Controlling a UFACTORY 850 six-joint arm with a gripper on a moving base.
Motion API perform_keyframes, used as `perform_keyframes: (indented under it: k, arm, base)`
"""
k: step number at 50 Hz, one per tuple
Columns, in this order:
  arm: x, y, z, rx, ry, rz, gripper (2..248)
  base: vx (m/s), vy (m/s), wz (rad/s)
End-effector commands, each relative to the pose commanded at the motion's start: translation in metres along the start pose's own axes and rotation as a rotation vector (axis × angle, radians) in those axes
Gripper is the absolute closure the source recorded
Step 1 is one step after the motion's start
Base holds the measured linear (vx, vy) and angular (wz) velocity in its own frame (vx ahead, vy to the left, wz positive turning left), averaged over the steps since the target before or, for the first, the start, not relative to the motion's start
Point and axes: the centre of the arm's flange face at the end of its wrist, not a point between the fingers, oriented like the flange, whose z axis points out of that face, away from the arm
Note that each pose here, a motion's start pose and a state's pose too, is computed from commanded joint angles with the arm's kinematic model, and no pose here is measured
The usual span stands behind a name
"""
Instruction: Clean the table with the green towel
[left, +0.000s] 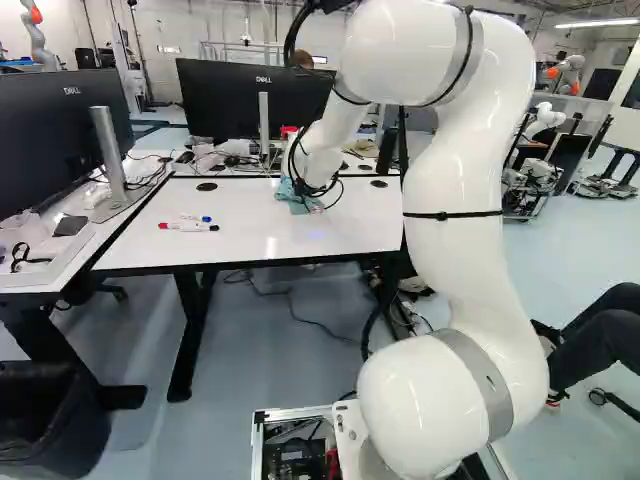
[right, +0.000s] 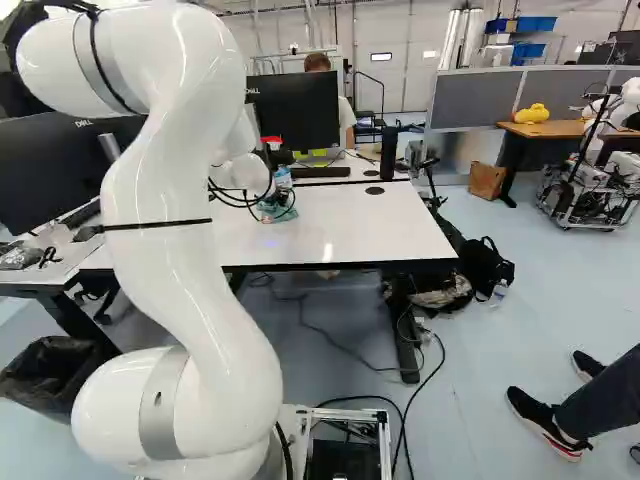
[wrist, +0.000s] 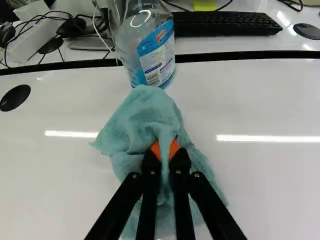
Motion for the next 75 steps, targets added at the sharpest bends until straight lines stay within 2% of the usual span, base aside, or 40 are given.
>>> perform_keyframes:
  k: [13,36,52,75]
  arm:
    - [0.012,-0.007,0.018,0.008,0.016,-0.004,215]
    - [0.011,-0.044,0.022,0.051,0.018,-0.041,215]
    - [-0.002,-0.062,0.006,0.074,0.003,-0.064,215]
    - [-0.027,-0.066,-0.028,0.084,-0.028,-0.079,215]
  base:
    - [0.0,0.0,0.0]
    - [0.0,0.0,0.0]
    - [0.0,0.0,0.0]
    - [0.0,0.0,0.0]
